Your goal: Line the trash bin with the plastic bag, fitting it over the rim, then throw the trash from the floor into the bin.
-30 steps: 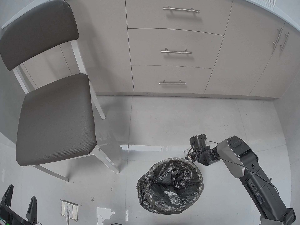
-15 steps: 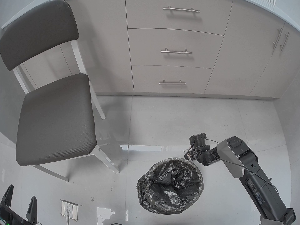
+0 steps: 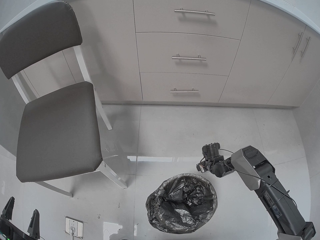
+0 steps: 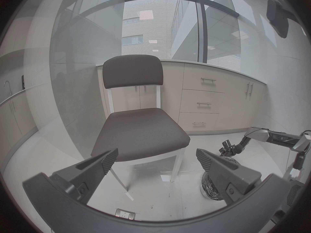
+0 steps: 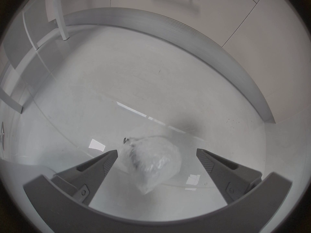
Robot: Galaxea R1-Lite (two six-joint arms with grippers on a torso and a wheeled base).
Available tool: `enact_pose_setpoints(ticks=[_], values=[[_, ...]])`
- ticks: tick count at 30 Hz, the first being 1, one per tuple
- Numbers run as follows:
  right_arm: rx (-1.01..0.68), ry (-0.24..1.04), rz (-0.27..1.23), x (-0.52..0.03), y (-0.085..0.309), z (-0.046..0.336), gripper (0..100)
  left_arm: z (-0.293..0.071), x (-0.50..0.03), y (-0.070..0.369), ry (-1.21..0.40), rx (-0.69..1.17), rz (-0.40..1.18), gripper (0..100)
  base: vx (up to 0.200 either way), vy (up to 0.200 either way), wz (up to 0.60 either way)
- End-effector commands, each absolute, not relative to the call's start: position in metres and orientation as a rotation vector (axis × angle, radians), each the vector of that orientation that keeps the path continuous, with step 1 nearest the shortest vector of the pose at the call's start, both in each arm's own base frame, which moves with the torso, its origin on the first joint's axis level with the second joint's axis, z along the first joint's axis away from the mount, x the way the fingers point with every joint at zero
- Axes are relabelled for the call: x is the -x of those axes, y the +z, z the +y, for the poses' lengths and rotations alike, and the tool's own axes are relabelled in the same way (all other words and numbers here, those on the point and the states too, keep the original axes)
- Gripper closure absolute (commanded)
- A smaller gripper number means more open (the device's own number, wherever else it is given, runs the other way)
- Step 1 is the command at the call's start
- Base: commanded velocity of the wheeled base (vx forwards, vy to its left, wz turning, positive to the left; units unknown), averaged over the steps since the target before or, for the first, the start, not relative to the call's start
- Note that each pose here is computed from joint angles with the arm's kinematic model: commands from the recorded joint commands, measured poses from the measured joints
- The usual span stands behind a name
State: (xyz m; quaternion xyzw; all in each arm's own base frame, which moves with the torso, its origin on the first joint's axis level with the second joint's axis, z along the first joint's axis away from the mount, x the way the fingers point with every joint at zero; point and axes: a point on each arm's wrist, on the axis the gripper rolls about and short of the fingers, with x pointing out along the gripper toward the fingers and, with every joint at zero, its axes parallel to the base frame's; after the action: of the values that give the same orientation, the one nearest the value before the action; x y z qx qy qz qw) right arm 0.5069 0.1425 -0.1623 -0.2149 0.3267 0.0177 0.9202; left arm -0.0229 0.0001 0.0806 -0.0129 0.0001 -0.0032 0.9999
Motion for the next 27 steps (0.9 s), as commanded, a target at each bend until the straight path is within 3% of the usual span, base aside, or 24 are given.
enact_pose_setpoints(ticks=[1, 27], values=[[0.448, 0.041, 0.692, -0.5039, -0.1711, 0.1419, 0, 0.0001, 0.0228, 0.0761, -0.006, 0.026, 0.003, 0, 0.000, 0.000, 0.00], [0.450, 0.038, 0.729, -0.5010, -0.1787, 0.1385, 0, 0.0001, 0.0227, 0.0761, -0.006, 0.026, 0.005, 0, 0.000, 0.000, 0.00]])
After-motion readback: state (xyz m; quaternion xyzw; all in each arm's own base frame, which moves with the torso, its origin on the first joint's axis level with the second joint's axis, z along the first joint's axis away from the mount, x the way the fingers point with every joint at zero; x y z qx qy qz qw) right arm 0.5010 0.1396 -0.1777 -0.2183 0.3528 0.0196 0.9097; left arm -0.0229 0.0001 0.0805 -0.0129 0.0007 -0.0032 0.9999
